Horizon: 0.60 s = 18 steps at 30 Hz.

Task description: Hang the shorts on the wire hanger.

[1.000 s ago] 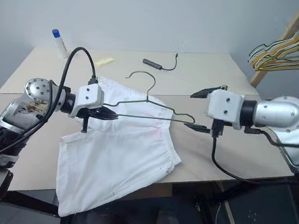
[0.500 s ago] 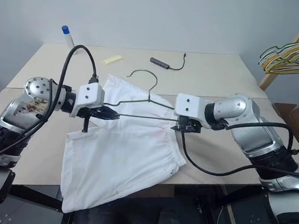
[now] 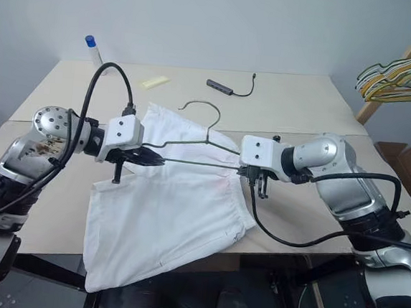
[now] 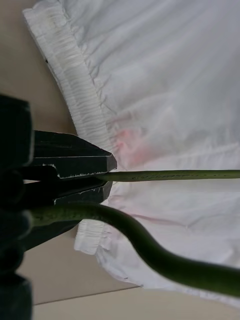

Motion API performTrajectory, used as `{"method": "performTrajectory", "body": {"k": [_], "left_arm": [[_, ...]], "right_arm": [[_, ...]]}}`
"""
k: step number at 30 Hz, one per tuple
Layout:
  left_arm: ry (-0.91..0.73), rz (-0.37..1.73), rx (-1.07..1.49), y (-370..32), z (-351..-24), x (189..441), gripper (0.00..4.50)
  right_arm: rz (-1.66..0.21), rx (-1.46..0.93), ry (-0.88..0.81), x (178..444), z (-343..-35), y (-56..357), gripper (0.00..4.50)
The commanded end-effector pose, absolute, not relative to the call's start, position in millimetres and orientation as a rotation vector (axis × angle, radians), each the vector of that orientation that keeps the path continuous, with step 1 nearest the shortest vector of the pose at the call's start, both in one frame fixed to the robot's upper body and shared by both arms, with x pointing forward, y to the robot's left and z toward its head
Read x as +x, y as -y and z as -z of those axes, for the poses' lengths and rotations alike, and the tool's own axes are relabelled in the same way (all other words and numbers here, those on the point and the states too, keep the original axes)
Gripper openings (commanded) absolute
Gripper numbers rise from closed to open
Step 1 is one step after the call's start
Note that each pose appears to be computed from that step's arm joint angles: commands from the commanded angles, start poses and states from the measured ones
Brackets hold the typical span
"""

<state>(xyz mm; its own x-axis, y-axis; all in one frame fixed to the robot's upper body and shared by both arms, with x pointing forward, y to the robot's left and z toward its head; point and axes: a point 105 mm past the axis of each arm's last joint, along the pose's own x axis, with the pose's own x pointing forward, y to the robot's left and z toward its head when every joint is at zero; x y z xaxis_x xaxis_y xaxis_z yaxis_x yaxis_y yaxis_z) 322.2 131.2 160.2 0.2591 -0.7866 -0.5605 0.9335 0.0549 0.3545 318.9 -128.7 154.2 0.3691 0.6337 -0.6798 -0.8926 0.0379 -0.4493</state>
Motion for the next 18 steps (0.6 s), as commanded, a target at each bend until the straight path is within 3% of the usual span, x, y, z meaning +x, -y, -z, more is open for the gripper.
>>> {"method": "performTrajectory", "body": {"k": [1,10,18], "left_arm": [[-0.179,1.311,0.736,-147.2,-176.0,325.0,0.00],[-0.086,1.268,0.579,-160.5,-188.3,333.7,0.00],[-0.110,1.408,0.521,-157.9,-196.7,320.3,2.29]], "right_arm": [[-1.128,-0.961,-0.346,319.6,-164.9,152.0,0.03],[-1.014,-0.845,-0.383,312.8,-168.0,180.3,0.03],[-1.054,-0.846,-0.391,303.6,-165.4,177.8,0.00]]}}
